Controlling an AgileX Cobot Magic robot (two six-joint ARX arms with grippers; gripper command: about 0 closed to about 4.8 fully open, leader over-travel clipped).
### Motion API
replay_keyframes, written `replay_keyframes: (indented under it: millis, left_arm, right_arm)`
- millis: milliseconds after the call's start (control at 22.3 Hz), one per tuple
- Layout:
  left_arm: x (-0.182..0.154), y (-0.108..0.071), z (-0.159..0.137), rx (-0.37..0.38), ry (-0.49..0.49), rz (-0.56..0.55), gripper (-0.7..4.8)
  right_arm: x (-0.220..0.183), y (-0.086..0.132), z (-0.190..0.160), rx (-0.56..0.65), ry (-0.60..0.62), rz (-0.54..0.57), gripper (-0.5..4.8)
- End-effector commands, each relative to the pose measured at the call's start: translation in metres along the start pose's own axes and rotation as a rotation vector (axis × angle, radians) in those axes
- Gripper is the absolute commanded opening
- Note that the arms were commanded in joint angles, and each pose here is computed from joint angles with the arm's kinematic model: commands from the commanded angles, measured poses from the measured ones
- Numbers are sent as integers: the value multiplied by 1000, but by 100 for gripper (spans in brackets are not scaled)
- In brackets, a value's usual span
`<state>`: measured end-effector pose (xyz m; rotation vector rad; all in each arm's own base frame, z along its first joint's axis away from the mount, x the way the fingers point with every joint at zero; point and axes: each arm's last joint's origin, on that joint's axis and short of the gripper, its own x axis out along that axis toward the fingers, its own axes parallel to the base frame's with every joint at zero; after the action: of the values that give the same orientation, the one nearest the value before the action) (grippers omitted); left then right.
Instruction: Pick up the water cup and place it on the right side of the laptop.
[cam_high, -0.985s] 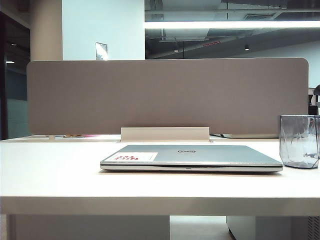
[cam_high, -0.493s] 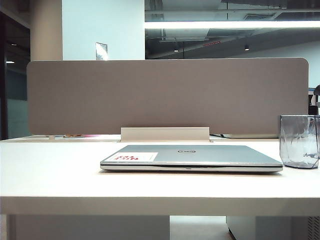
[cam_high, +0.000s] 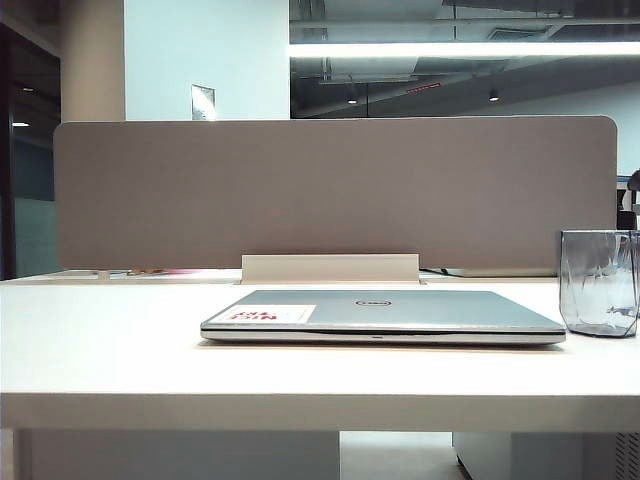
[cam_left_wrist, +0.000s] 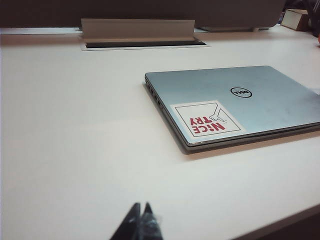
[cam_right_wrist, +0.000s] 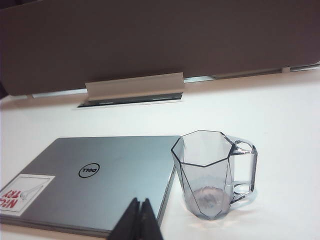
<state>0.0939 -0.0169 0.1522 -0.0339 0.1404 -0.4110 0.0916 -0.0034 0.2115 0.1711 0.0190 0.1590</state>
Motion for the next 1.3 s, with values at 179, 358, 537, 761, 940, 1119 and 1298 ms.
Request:
replay_keyframes:
  millis: [179,358,537,761,940,1119,1298]
  left_arm:
    - [0,0,0,-2,10,-8,-4]
    - [0,0,0,-2,10,-8,-4]
    - [0,0,0,-2,10,-8,-4]
    - [0,0,0,-2,10,-8,-4]
    - [0,0,0,-2,10,-4,-4]
    - [0,0,0,-2,10,-4,-4]
    - [0,0,0,-2,10,-4,-4]
  right_arm:
    - [-8,2,-2,31,-88,0,-9]
    - [-5,-1,-10,47,-70,-8,-9]
    - [1,-6,-26,52,-68,-19,-9]
    - [5,-9,-40,97,-79,-17,-9]
    - [4,-9,-35,79,-139,-15,-9]
    - [4,-11,-36,5,-139,-108,-9]
    - [4,-15,-42,-29,-85,-207,-9]
